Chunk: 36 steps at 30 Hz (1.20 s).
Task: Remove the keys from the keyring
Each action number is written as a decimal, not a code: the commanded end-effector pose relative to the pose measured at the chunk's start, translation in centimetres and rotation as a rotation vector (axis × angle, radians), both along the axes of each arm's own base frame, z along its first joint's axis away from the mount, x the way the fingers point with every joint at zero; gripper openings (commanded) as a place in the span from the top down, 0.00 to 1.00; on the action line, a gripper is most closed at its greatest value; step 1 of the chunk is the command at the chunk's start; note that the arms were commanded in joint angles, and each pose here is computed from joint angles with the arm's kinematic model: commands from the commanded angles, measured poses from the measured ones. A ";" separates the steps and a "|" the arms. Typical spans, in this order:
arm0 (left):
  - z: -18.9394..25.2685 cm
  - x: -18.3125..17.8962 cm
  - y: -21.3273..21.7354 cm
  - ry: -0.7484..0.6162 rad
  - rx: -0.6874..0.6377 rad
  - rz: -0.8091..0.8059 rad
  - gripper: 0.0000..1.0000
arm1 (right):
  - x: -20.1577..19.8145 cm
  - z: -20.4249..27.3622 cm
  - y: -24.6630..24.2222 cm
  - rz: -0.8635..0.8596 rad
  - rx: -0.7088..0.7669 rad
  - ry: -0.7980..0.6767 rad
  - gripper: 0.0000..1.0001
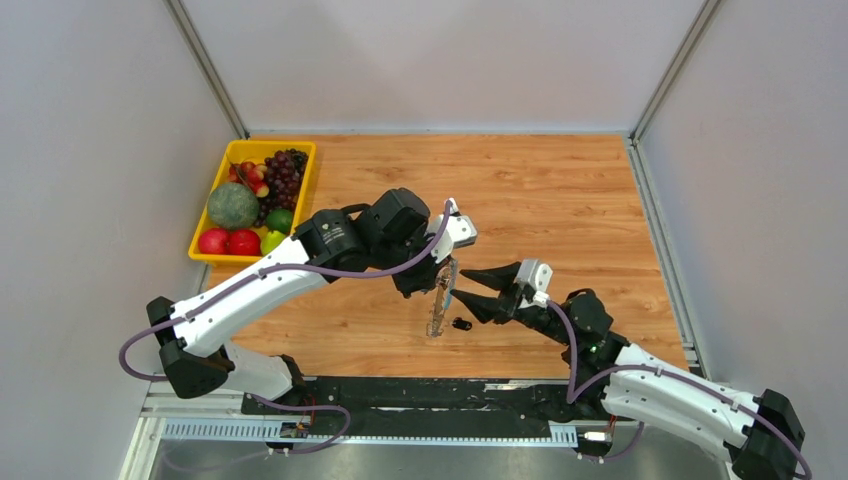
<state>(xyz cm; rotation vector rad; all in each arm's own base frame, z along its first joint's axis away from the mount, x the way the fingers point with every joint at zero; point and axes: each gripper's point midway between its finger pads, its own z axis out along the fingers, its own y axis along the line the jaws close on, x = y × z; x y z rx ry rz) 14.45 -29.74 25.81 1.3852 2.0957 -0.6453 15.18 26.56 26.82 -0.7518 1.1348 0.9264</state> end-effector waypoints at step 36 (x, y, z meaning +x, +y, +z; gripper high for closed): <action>3.6 0.1 -0.4 -0.098 -0.054 -0.021 1.00 | -0.3 -0.6 2.9 0.117 -0.171 -0.035 0.98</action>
